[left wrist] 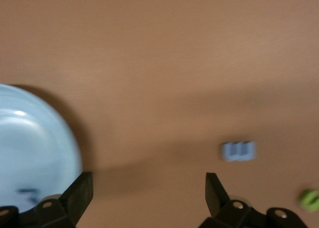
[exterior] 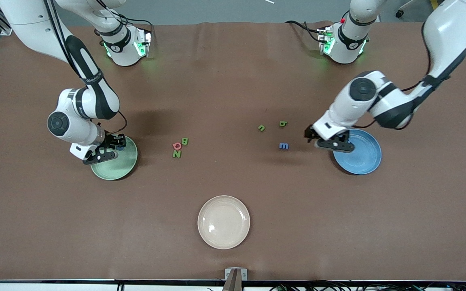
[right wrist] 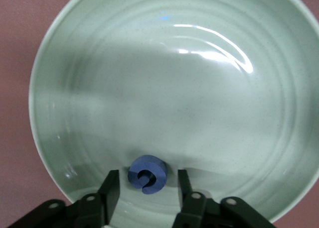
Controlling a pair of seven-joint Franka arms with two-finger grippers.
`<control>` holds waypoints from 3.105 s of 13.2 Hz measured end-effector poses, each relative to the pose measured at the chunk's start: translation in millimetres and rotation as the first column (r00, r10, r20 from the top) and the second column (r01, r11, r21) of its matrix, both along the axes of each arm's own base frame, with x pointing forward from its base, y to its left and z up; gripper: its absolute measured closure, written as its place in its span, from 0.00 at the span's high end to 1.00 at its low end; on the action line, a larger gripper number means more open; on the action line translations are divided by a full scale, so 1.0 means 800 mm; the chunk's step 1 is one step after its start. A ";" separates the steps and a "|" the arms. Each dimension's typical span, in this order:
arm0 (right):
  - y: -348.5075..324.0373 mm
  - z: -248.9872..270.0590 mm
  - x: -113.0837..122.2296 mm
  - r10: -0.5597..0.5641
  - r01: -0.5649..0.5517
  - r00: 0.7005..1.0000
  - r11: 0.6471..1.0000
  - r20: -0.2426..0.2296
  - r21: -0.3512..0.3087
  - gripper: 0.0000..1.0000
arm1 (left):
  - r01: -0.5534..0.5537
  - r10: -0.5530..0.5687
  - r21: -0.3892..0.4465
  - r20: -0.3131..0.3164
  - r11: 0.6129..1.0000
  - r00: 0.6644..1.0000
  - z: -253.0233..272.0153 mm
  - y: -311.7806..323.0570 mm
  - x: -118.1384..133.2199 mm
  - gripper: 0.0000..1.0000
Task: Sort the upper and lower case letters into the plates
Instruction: 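Grasp the green N with the right gripper while the left gripper grasps the m, then carry the N to the green plate while the left gripper carries m to blue plate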
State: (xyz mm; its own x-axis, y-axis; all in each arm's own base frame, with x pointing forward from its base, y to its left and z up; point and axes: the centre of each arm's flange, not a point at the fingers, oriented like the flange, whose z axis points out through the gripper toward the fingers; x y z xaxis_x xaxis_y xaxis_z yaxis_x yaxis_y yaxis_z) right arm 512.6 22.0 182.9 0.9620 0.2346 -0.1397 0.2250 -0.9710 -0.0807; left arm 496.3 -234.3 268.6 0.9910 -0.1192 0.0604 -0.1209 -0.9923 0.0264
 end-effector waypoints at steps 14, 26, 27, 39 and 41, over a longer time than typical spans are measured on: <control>0.226 0.069 0.026 -0.311 0.309 0.947 0.951 0.082 0.027 1.00 | -0.170 0.172 0.039 -0.078 0.985 0.982 -0.097 -0.118 -0.017 0.96; 0.294 -0.005 0.018 -0.371 0.367 0.916 0.929 0.151 0.050 0.64 | -0.155 0.156 0.020 -0.088 0.988 0.984 -0.115 -0.107 -0.014 0.56; 0.297 -0.006 0.016 -0.371 0.367 0.917 0.929 0.150 0.050 0.64 | -0.153 0.154 0.016 -0.087 0.988 0.984 -0.114 -0.108 -0.015 0.50; 0.296 -0.005 0.017 -0.371 0.370 0.919 0.928 0.135 0.035 0.33 | -0.065 0.065 0.003 -0.048 0.998 0.997 -0.108 -0.095 0.003 0.40; 0.293 -0.003 0.019 -0.371 0.373 0.923 0.928 0.097 0.003 0.33 | -0.046 0.047 0.022 -0.042 0.999 0.998 -0.085 -0.074 0.018 0.40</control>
